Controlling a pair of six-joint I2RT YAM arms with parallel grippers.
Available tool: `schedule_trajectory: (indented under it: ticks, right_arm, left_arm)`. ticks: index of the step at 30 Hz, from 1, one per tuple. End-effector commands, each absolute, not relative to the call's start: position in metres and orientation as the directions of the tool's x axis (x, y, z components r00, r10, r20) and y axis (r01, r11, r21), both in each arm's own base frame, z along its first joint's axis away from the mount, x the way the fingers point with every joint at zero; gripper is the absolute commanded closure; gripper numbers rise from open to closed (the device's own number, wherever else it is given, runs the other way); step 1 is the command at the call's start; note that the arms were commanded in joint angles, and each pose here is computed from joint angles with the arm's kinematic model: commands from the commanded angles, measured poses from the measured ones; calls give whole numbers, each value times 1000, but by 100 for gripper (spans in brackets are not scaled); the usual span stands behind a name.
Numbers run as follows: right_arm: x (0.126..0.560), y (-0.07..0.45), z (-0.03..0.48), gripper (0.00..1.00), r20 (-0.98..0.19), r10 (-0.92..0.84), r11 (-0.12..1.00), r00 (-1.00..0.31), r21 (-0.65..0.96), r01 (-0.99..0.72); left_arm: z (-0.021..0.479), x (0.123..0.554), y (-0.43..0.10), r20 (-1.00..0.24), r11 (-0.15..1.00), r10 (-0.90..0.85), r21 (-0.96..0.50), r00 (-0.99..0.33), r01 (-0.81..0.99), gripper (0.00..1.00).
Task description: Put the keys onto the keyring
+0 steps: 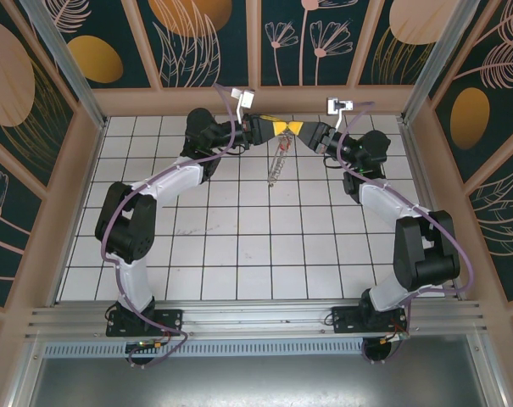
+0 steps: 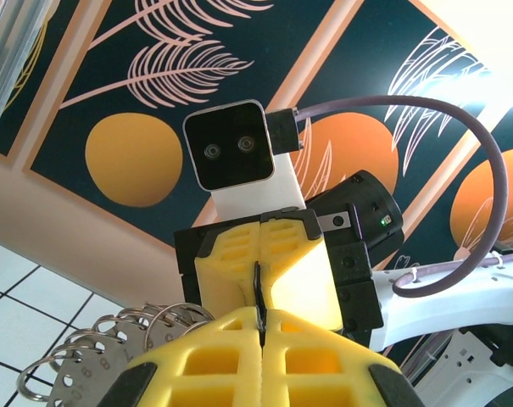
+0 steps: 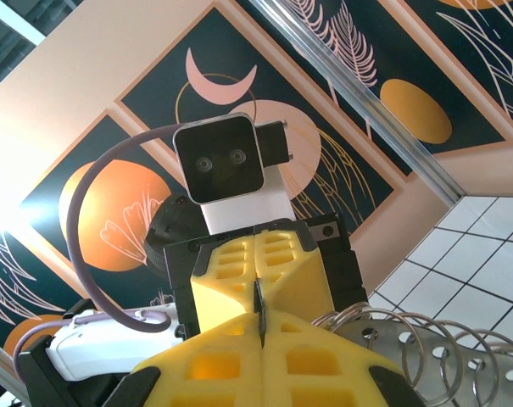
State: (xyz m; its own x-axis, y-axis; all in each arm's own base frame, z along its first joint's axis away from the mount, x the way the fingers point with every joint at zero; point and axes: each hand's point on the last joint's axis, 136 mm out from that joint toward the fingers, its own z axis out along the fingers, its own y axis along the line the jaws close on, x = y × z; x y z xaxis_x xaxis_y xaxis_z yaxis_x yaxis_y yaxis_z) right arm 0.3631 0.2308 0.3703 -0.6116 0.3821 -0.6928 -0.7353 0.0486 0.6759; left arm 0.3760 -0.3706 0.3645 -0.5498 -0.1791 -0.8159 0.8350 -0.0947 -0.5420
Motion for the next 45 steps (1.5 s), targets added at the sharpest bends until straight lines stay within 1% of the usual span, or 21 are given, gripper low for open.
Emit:
schedule_trajectory:
  ticks: [1, 3, 4, 6, 7, 8, 9, 11, 13, 17, 23, 36, 43, 45]
  right_arm:
    - [362, 230, 388, 100, -717, 407, 38, -565, 632, -774]
    - [363, 231, 390, 100, -718, 405, 38, -566, 632, -774]
    - [363, 231, 390, 98, -717, 403, 40, -568, 634, -772]
    - [362, 230, 392, 89, -721, 406, 42, -562, 629, -777]
    - [361, 229, 393, 82, -723, 407, 43, -558, 625, -779]
    - [360, 229, 394, 74, -725, 407, 45, -556, 624, -780]
    - [360, 227, 394, 68, -726, 411, 51, -552, 623, -781]
    - [358, 224, 395, 62, -731, 413, 64, -543, 618, -783]
    - [357, 220, 394, 59, -734, 421, 83, -533, 616, -783]
    - [350, 213, 391, 58, -749, 434, 114, -501, 597, -794]
    - [341, 212, 382, 62, -782, 428, 142, -453, 554, -821]
    - [331, 252, 374, 58, -826, 344, 136, -445, 513, -847]
    - [330, 262, 375, 68, -830, 334, 120, -447, 507, -853]
    - [329, 263, 377, 68, -832, 335, 115, -442, 502, -857]
  left_arm:
    - [380, 362, -373, -847, -111, -176, -490, -502, 865, 100]
    - [383, 363, -371, -845, -96, -204, -486, -495, 869, 100]
    - [387, 364, -370, -843, -90, -223, -483, -490, 871, 100]
    - [394, 365, -365, -834, -72, -268, -482, -483, 873, 100]
    - [398, 365, -363, -831, -69, -290, -477, -475, 876, 100]
    - [403, 365, -360, -825, -67, -315, -474, -469, 878, 100]
    - [406, 365, -358, -820, -66, -334, -472, -466, 879, 100]
    - [412, 365, -354, -807, -70, -363, -474, -465, 878, 100]
    - [417, 362, -351, -793, -84, -392, -474, -466, 876, 100]
    - [426, 360, -344, -767, -91, -441, -478, -466, 873, 100]
    - [435, 355, -339, -746, -125, -470, -472, -471, 873, 100]
    - [441, 350, -340, -735, -156, -479, -466, -479, 871, 100]
    - [442, 348, -342, -735, -163, -476, -465, -483, 870, 100]
    - [441, 348, -342, -736, -162, -477, -464, -481, 871, 100]
